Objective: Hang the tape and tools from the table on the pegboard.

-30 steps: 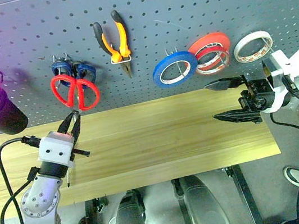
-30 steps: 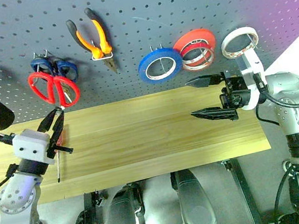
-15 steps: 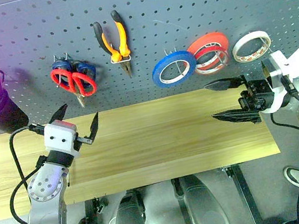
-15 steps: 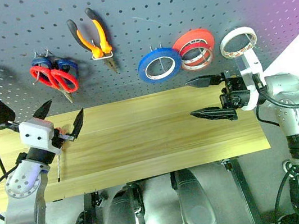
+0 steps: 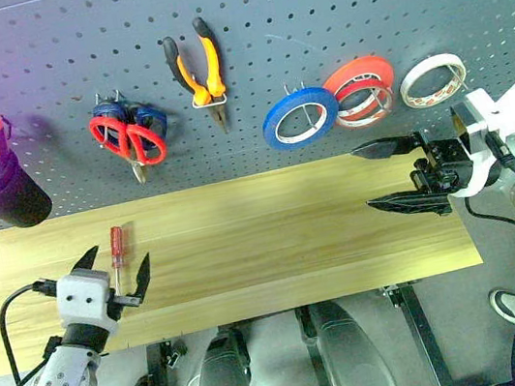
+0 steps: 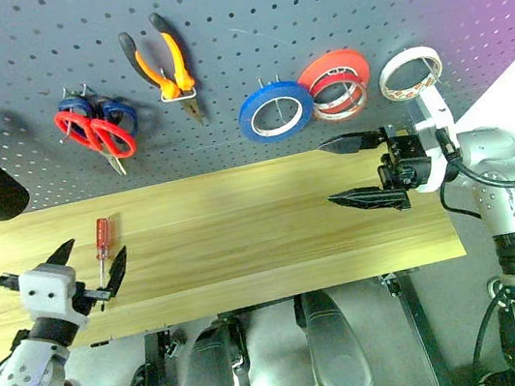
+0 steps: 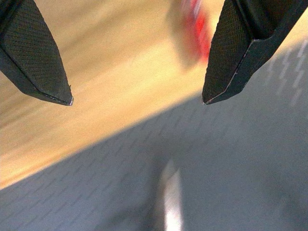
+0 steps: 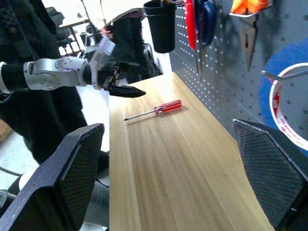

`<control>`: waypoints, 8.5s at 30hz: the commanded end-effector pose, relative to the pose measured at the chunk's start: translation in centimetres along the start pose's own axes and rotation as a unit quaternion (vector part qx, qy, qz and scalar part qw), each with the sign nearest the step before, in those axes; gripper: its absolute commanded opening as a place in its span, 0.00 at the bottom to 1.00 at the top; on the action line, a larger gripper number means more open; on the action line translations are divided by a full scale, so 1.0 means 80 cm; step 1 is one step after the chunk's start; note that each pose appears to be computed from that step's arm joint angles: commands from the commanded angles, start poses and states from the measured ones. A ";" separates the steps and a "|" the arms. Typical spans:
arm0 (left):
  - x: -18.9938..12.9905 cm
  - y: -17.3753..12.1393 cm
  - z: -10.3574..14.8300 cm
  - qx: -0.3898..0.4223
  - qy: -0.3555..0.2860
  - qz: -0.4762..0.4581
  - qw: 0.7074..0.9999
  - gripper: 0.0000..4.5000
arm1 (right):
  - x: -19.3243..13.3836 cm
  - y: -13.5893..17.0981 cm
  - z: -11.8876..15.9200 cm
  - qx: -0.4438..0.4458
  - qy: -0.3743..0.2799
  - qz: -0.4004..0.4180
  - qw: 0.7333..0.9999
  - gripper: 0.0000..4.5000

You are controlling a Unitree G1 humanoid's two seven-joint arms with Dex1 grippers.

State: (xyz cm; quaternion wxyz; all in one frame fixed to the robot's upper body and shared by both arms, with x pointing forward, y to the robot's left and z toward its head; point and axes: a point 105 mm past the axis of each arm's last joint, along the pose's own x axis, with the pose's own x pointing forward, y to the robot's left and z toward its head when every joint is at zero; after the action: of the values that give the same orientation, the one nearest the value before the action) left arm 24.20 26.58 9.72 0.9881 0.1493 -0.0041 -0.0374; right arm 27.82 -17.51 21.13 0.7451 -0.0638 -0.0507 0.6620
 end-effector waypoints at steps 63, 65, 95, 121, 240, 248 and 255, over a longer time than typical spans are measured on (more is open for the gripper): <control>0.074 0.031 -0.105 -0.151 0.286 0.133 0.937 0.13 | 0.000 0.006 0.023 -0.026 0.007 -0.019 0.999 1.00; 0.073 0.031 -0.104 -0.149 0.285 0.132 0.938 0.13 | 0.000 0.004 0.022 -0.026 0.007 -0.021 0.999 1.00; -0.027 0.001 0.045 0.053 -0.043 0.054 0.996 0.13 | 0.000 -0.014 0.015 -0.020 -0.006 -0.009 1.000 1.00; -0.036 0.021 0.155 0.128 -0.188 0.091 0.969 0.13 | 0.008 -0.039 0.026 0.003 -0.074 0.040 0.996 1.00; 0.054 -0.009 0.324 0.000 -0.422 -0.052 0.905 0.99 | -0.003 -0.033 0.037 0.009 -0.054 0.004 0.999 1.00; 0.069 -0.070 0.310 -0.017 -0.377 -0.186 0.907 0.99 | -0.006 -0.031 0.035 0.007 -0.056 -0.004 0.998 1.00; 0.077 -0.105 0.296 -0.136 -0.313 -0.313 0.886 0.99 | -0.002 -0.030 0.031 0.007 -0.063 -0.006 0.998 1.00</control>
State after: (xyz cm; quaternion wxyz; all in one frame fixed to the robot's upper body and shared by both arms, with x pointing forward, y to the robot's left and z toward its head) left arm 29.98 11.72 29.31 0.8969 0.0021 -0.2588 -0.3587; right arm 30.19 -17.85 22.82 0.7485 -0.0048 -0.0627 0.6602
